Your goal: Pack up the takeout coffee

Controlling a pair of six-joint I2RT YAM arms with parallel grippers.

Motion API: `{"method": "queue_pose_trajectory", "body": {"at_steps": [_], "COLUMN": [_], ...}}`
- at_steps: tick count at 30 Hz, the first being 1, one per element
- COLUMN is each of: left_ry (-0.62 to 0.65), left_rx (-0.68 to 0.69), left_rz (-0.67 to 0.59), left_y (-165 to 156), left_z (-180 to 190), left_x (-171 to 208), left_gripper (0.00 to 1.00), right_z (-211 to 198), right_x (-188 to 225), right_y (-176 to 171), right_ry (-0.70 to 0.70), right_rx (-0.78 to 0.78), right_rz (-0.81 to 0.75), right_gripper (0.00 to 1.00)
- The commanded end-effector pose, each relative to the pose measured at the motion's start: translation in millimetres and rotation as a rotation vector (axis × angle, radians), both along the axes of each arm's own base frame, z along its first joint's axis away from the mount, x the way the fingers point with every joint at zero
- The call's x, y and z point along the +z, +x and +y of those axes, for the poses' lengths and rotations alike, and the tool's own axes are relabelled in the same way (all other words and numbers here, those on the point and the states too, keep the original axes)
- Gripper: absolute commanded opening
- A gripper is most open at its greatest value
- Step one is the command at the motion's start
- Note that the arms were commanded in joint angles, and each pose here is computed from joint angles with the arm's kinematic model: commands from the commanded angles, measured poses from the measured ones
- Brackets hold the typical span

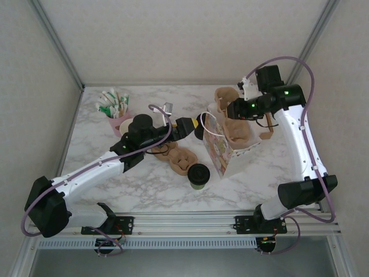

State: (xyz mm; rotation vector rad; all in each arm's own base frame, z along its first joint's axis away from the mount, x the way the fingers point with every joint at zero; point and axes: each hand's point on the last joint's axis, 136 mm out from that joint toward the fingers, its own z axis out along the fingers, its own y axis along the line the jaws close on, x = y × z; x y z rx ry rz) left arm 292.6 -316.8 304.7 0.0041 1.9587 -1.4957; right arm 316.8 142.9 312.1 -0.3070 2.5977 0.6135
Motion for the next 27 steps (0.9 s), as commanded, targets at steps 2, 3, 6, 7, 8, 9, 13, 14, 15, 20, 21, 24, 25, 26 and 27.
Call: {"method": "queue_pose_trajectory", "body": {"at_steps": [2,3,6,7,8,9,13,14,15,20,21,24,25,26,27], "left_ry": [-0.031,-0.030,-0.033,-0.033,-0.034,-0.036,-0.038,-0.038,-0.037,-0.035,-0.035,-0.034,-0.035,-0.035,-0.034], "left_rx": [-0.044,-0.046,-0.051,-0.053,-0.055,-0.055,-0.062,-0.062,-0.063,-0.070,-0.071,-0.076,-0.075,-0.077,-0.077], "left_rz": [-0.052,-0.051,-0.053,-0.054,-0.054,-0.054,-0.058,-0.058,-0.056,-0.049,-0.049,-0.048,-0.048,-0.048,-0.045], "left_y": [-4.2,-3.9,-4.1,-4.1,-4.5,-4.3,-4.8,-4.5,-4.1,-3.1,-3.1,-2.4,-1.6,-1.9,-1.7], "left_z": [-10.8,-11.9,-15.0,-16.0,-17.2,-17.4,-21.0,-22.0,-22.7,-27.3,-28.3,-31.1,-31.3,-32.1,-32.7], "left_x": [21.6,21.4,23.4,24.1,24.9,25.7,28.1,28.4,27.7,25.9,26.4,26.1,26.1,26.3,25.7], "left_gripper": [0.94,0.94,0.93,0.92,0.91,0.91,0.84,0.82,0.82,0.75,0.74,0.69,0.67,0.66,0.65], "right_z": [-7.8,-8.0,-10.3,-11.0,-11.5,-12.3,-17.0,-17.2,-17.5,-14.7,-14.6,-13.2,-13.0,-12.5,-12.0], "right_x": [7.0,7.2,7.8,7.5,6.7,5.6,-0.2,-0.9,-2.0,-3.8,-4.5,-7.2,-8.3,-9.7,-11.0], "right_y": [-7.9,-8.7,-10.7,-11.6,-12.7,-13.7,-16.8,-17.4,-17.4,-19.1,-19.1,-19.9,-20.4,-20.9,-21.1], "right_ry": [-0.020,-0.021,-0.029,-0.030,-0.031,-0.035,-0.055,-0.057,-0.059,-0.052,-0.054,-0.061,-0.067,-0.072,-0.076], "right_rx": [-0.006,-0.006,-0.013,-0.016,-0.017,-0.020,-0.032,-0.033,-0.032,-0.020,-0.019,-0.012,-0.012,-0.008,-0.006], "right_rz": [-0.032,-0.032,-0.035,-0.035,-0.032,-0.030,-0.021,-0.021,-0.019,-0.014,-0.013,-0.008,-0.006,-0.005,-0.004], "right_gripper": [0.38,0.38,0.38,0.38,0.38,0.38,0.38,0.38,0.38,0.37,0.37,0.38,0.37,0.38,0.38]}}
